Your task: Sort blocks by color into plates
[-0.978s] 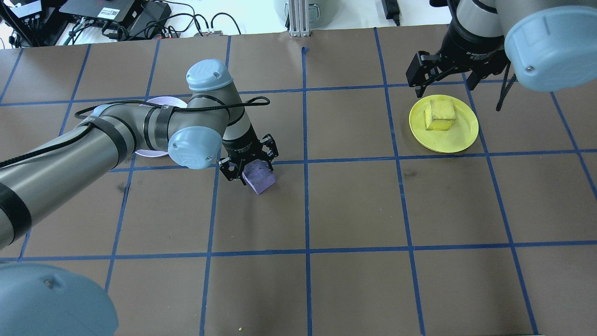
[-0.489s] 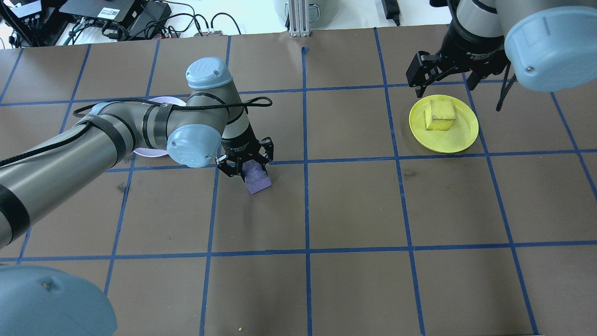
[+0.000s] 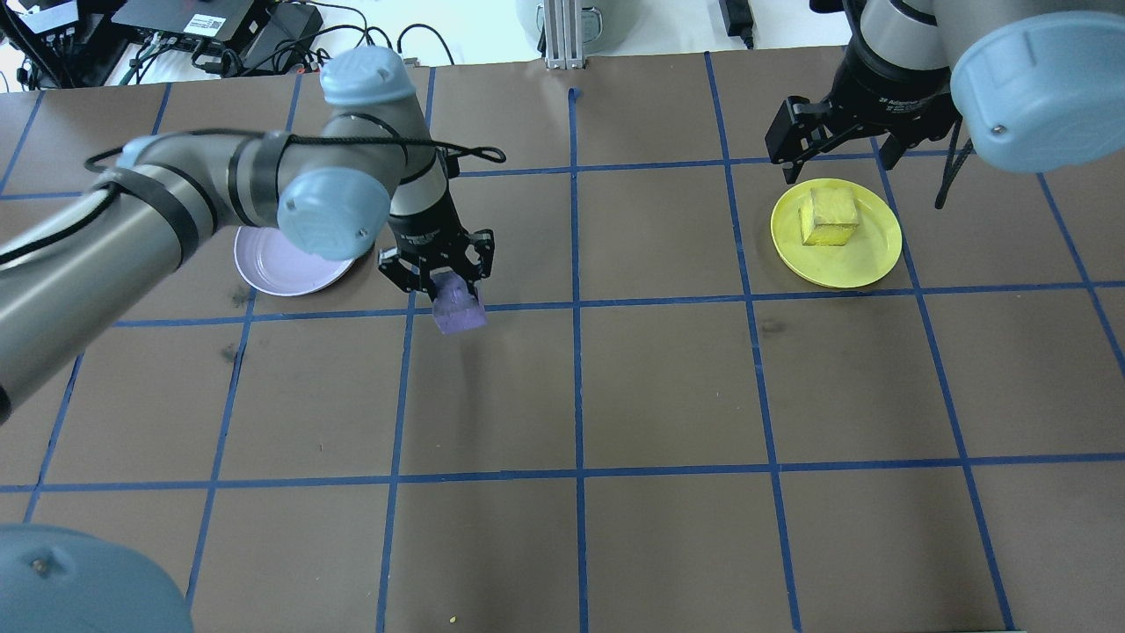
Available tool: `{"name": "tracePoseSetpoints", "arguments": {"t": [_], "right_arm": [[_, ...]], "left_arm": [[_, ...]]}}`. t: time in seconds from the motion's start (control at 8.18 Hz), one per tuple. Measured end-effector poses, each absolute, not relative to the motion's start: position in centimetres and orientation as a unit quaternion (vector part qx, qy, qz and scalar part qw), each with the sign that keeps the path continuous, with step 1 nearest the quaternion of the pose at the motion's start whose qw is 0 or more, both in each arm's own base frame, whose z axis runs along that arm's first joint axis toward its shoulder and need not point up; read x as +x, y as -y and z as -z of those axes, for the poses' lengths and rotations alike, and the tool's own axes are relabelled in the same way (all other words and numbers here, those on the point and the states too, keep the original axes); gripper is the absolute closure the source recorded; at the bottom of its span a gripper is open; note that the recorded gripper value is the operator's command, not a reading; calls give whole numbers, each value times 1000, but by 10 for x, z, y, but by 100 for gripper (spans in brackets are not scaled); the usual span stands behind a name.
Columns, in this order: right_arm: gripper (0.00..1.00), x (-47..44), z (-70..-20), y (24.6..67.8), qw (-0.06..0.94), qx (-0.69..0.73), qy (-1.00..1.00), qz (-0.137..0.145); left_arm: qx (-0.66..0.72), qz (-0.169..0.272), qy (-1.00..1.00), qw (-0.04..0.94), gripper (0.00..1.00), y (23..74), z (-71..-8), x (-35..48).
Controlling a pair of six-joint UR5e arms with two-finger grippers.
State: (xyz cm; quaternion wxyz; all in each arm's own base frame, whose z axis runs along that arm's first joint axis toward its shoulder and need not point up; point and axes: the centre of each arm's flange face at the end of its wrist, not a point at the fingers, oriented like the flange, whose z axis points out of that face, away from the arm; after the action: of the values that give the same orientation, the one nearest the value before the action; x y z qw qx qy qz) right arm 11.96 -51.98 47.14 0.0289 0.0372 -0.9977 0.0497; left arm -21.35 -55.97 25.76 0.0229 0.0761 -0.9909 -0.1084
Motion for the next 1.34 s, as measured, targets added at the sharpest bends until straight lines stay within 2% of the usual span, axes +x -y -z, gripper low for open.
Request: {"name": "tracePoseSetpoints", "arguments": {"t": [0.24,0.49,0.86,1.34], "right_arm": [[0,120,-471,520,29,37,998,-49],[0,119,-471,520,29,37,998,-48],[0,120,-470,519,29,37,998,-44],[0,120,-469,520,29,38,998,-46]], "left_arm": [[25,100,995,16,75,596,-323,-188],[-27,79,996,11,75,627,-364,-123],[-89,71,993,6,75,648,-363,-40],[-118,61,991,2,71,678,-311,-21]]}}
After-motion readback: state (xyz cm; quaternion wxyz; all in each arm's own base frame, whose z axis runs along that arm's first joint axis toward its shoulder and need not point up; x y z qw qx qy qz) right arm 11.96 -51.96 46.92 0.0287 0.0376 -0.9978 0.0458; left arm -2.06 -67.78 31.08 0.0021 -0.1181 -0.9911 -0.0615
